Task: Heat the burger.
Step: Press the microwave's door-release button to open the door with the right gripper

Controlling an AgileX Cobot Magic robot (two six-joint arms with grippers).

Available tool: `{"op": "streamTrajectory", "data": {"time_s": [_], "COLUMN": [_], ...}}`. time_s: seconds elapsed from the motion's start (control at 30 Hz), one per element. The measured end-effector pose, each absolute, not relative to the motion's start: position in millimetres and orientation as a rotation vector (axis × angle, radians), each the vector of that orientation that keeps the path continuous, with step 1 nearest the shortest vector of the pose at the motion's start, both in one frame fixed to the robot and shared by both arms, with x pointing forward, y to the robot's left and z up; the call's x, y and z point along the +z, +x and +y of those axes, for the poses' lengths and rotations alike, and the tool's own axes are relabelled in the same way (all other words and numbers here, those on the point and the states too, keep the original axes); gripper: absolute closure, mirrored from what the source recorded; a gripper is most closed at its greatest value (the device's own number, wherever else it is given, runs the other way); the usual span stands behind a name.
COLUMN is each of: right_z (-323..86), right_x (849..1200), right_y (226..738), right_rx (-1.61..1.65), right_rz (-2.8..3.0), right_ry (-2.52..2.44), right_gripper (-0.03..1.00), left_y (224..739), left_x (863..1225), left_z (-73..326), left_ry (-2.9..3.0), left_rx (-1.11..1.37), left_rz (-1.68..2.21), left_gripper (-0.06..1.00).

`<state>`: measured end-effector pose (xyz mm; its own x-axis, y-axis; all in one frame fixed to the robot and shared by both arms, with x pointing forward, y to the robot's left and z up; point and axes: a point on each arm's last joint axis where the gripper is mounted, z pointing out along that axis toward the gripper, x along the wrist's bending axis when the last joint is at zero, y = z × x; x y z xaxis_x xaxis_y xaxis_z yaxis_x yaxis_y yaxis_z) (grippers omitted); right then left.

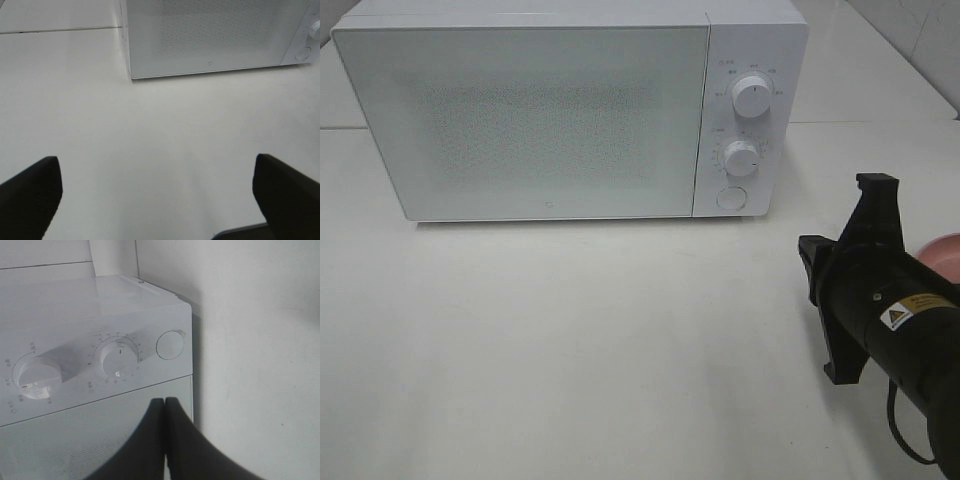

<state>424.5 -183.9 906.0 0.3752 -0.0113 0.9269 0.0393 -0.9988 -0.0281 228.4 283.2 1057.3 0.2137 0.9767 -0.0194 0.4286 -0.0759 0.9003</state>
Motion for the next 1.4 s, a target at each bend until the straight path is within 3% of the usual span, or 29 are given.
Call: {"op": "streamTrajectory", "data": {"time_s": [0.77,1.4], "right_z": [-150,-156], "right_x": [884,884], "right_y": [456,501], "right_rx": [-1.698,-1.662], "right_rz": [-0.026,0.013], "right_ry": [-2.617,-2.672], "right_gripper": [0.95,0.95], "left_y": [228,228], "left_x": [1057,1057], "left_z": [283,283], "left_ry": [1.646,1.646], "left_rx": [0.819,0.819], "left_rz": [1.342,1.342], "left_gripper": [-0.01,-0.01]}}
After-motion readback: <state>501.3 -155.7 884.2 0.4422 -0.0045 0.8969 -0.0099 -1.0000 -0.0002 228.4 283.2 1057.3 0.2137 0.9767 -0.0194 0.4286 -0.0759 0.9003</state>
